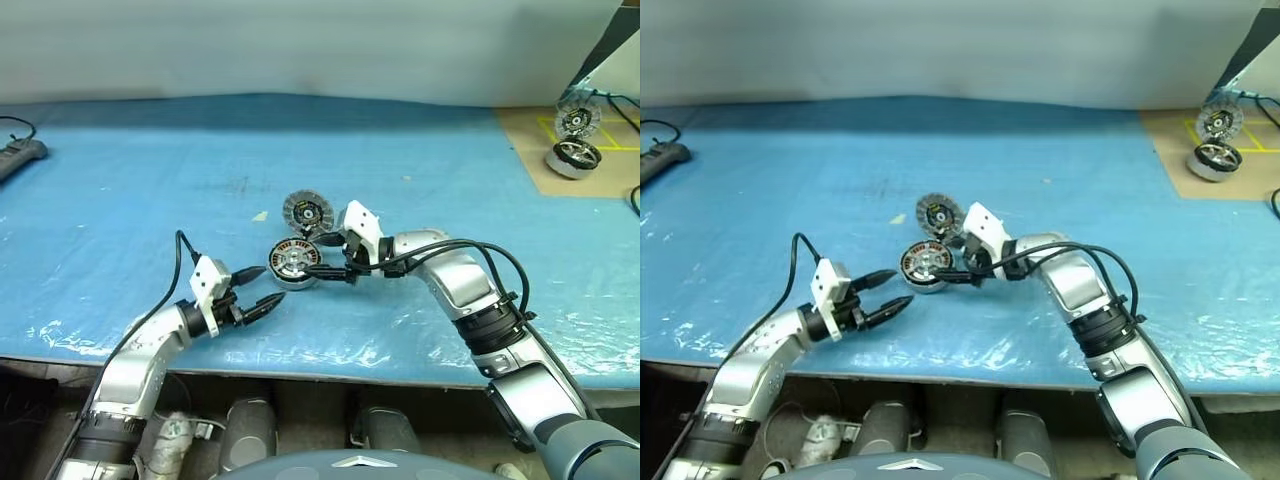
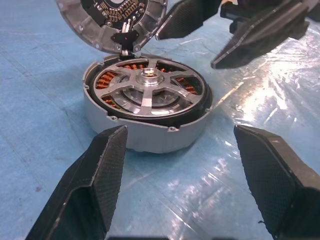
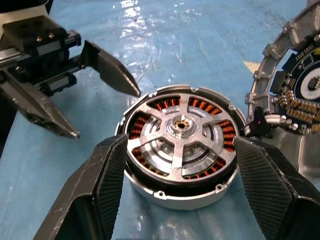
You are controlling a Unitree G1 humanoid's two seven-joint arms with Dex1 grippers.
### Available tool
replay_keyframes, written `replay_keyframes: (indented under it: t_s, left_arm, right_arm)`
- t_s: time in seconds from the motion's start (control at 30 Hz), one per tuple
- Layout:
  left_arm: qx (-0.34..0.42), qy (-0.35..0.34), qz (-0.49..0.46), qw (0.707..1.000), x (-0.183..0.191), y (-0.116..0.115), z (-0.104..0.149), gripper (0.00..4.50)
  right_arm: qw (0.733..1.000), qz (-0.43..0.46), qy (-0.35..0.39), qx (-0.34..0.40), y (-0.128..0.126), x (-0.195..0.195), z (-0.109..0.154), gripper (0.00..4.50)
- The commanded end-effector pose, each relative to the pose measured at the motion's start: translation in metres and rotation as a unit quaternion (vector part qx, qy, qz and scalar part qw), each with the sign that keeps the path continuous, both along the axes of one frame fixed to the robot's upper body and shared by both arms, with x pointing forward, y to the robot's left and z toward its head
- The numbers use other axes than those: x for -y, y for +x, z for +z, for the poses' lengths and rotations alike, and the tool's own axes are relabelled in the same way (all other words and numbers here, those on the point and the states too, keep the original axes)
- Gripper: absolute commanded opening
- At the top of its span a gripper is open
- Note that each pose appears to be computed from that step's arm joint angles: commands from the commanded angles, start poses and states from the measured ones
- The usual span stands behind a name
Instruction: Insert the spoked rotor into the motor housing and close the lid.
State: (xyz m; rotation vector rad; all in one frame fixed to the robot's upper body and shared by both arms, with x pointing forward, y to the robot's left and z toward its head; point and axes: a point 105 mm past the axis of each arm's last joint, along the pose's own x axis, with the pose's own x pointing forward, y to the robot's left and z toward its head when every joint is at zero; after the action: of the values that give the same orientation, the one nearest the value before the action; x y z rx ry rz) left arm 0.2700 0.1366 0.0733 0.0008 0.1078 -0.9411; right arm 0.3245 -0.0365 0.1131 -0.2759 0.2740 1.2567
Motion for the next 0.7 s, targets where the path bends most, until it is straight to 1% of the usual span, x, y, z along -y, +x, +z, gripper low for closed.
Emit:
replay_keyframes:
  t_s: [0.03, 0.13, 0.2, 0.23, 0.27, 0.37, 0.4, 0.5, 0.53, 0.7]
  left_arm:
    - [0.037, -0.003, 0.002, 0.999, -0.009, 0.006, 0.035, 3.66]
    - [0.035, -0.002, 0.009, 0.999, -0.018, 0.015, 0.048, 3.66]
    - [0.034, -0.001, 0.012, 0.999, -0.020, 0.019, 0.053, 3.66]
    - [0.033, 0.000, 0.012, 0.999, -0.019, 0.021, 0.053, 3.66]
    - [0.033, 0.001, 0.013, 0.999, -0.018, 0.021, 0.053, 3.66]
    - [0.034, 0.003, 0.019, 0.999, -0.011, 0.023, 0.046, 3.66]
    - [0.034, 0.003, 0.020, 0.999, -0.009, 0.023, 0.044, 3.66]
    - [0.031, 0.002, 0.018, 0.999, -0.004, 0.024, 0.038, 3.66]
    - [0.030, 0.002, 0.016, 0.999, -0.002, 0.025, 0.037, 3.66]
    - [0.032, 0.000, 0.009, 0.999, 0.013, 0.030, 0.040, 3.66]
  right_arm:
    - [0.998, 0.013, 0.057, 0.016, -0.002, -0.009, 0.029, 3.63]
    - [0.996, 0.014, 0.084, 0.012, -0.001, -0.013, 0.039, 3.63]
    - [0.996, 0.016, 0.085, 0.016, -0.001, -0.015, 0.041, 3.22]
    - [0.997, 0.013, 0.074, 0.023, 0.001, -0.016, 0.037, 3.03]
    - [0.997, 0.011, 0.067, 0.028, 0.003, -0.017, 0.034, 2.72]
    - [0.999, 0.000, 0.045, 0.028, 0.007, -0.020, 0.016, 1.59]
    - [0.999, -0.002, 0.042, 0.027, 0.007, -0.021, 0.013, 1.28]
    - [0.999, -0.001, 0.037, 0.023, 0.006, -0.024, 0.007, 0.13]
    - [0.999, -0.004, 0.029, 0.022, 0.007, -0.024, 0.004, 0.01]
    - [0.999, 0.014, -0.022, 0.020, 0.000, -0.023, -0.016, 0.01]
